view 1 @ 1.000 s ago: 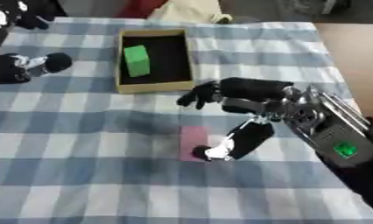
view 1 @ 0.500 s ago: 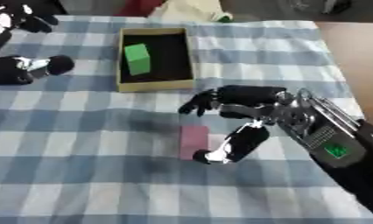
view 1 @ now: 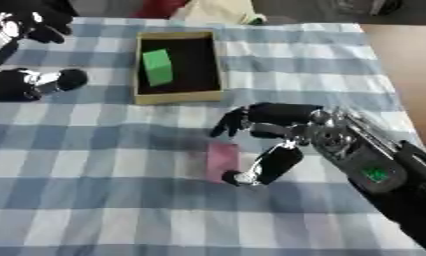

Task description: Pick up objects on the table and place them in the box.

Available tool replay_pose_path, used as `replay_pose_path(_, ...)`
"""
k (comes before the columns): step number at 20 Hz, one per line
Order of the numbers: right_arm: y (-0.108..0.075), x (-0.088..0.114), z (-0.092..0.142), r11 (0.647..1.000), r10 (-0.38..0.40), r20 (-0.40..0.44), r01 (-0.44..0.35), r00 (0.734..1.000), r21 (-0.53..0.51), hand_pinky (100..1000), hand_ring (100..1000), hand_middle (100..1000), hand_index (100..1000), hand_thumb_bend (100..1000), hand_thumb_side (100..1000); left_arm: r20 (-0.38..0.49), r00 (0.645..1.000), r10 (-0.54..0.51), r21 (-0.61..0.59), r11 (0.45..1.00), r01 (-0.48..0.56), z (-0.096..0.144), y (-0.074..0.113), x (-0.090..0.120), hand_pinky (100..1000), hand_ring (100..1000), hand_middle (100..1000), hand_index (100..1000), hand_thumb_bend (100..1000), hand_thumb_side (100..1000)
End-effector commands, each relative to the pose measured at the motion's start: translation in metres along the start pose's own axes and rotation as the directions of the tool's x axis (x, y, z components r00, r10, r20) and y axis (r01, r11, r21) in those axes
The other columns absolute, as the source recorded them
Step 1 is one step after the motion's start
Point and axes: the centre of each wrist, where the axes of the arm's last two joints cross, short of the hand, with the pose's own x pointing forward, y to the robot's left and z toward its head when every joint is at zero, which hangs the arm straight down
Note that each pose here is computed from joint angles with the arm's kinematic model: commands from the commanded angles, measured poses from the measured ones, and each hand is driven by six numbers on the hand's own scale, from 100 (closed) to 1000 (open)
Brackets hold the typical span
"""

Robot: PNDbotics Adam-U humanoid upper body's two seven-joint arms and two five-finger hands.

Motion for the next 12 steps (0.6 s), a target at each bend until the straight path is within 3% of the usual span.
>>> replay_pose_path(1,-0.0054,-0.0007,0.0026,0.999,0.022,-0.012,-0.022,1.0,-0.03,822,793,806,844,311,545,0.008,1.0,-0.017,0.007,1.0,0.016,0.0002,0.0085,0.0018,806,743,727,884,824,801)
replay_pose_path(12,-0.0033,-0.0018,0.0026,0.995,0.054,-0.037,-0.057,0.998,-0.077,813,771,760,745,280,506,0.006,1.0,-0.012,0.001,1.0,0.012,0.0006,0.0073,0.0005,806,743,727,885,817,802)
